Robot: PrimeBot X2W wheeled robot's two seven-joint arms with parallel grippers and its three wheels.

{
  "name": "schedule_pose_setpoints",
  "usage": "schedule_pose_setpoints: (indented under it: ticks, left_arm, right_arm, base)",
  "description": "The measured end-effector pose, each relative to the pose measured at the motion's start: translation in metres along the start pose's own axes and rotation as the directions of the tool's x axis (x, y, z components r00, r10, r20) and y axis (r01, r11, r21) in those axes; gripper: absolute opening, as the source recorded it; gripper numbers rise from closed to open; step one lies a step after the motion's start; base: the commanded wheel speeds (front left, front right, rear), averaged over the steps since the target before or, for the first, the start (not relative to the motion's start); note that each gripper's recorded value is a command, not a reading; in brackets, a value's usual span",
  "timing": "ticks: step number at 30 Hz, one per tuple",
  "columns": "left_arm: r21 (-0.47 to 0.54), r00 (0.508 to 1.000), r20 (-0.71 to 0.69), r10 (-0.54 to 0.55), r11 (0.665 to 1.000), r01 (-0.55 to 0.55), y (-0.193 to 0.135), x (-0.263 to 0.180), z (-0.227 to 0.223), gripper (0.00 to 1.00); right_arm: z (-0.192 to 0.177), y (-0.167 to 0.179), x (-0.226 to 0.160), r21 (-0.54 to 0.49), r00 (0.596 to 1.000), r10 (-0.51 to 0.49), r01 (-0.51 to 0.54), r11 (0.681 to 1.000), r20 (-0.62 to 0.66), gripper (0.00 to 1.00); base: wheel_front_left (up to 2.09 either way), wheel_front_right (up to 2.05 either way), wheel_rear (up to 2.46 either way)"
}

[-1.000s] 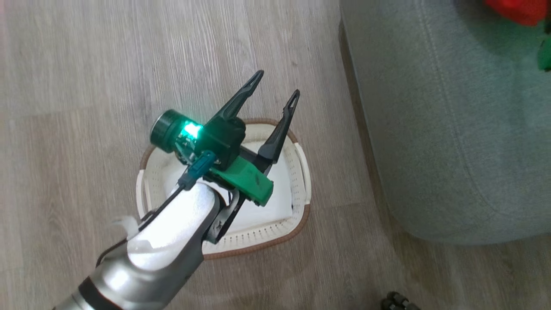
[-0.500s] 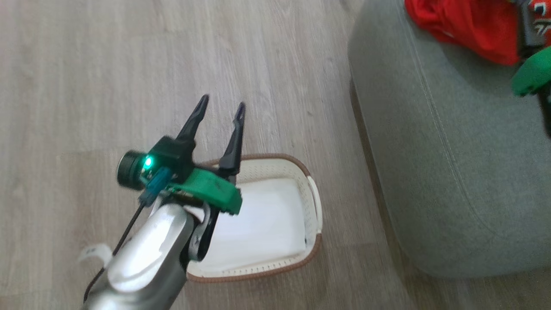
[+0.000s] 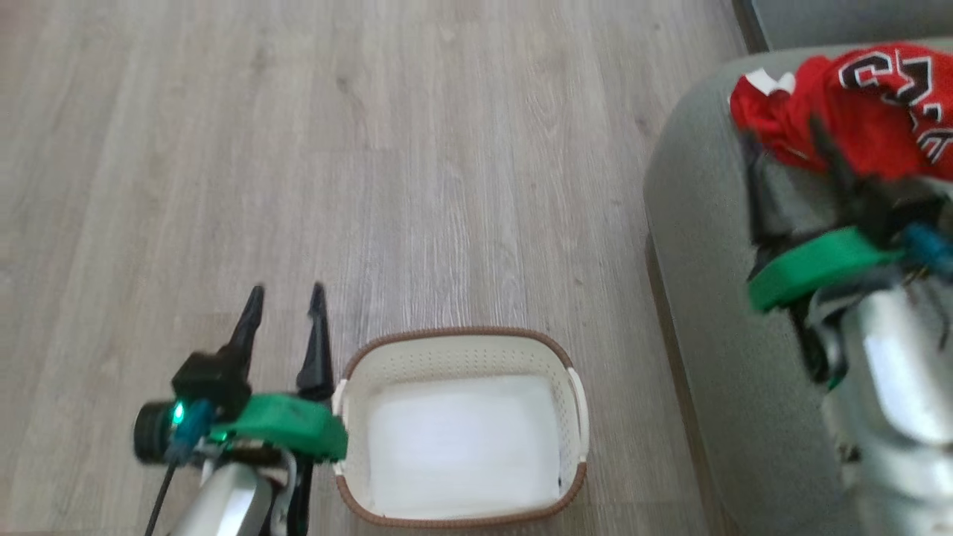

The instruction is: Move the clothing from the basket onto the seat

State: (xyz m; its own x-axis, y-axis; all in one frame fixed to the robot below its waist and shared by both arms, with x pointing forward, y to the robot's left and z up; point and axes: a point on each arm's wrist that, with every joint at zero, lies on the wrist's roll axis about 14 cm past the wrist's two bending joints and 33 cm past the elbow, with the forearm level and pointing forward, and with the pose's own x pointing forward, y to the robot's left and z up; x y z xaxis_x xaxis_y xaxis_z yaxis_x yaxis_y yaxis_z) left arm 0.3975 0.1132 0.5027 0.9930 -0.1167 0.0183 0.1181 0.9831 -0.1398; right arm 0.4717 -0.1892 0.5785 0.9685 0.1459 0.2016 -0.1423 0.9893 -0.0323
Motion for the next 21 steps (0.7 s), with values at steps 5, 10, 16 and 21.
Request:
schedule_pose_setpoints:
  ticks: [5, 10, 16, 21]
  left_arm:
    - [-0.004, 0.996, 0.012, 0.083, 0.997, -0.083, 0.023, -0.028, 0.003, 1.0]
    - [-0.014, 0.992, 0.003, 0.126, 0.992, -0.126, 0.034, -0.051, -0.002, 1.0]
    - [-0.007, 0.984, 0.002, 0.179, 0.984, -0.179, 0.049, -0.065, -0.003, 1.0]
    - [-0.001, 0.976, -0.037, 0.216, 0.976, -0.216, 0.059, -0.077, -0.017, 1.0]
  right_arm:
    - [-0.008, 0.036, -0.027, 0.064, 1.0, 0.023, -0.022, 0.998, -0.006, 1.0]
    - [-0.027, 0.055, -0.06, 0.092, 0.998, 0.029, -0.023, 0.995, -0.058, 1.0]
    - [-0.036, 0.056, -0.081, 0.088, 0.996, 0.016, -0.008, 0.996, -0.086, 1.0]
    - [-0.042, 0.057, -0.092, 0.105, 0.995, 0.011, 0.0, 0.994, -0.104, 1.0]
  base:
    - [0.0, 0.0, 0.0]
    - [0.0, 0.0, 0.0]
    - [0.0, 0.0, 0.0]
    - [0.0, 0.0, 0.0]
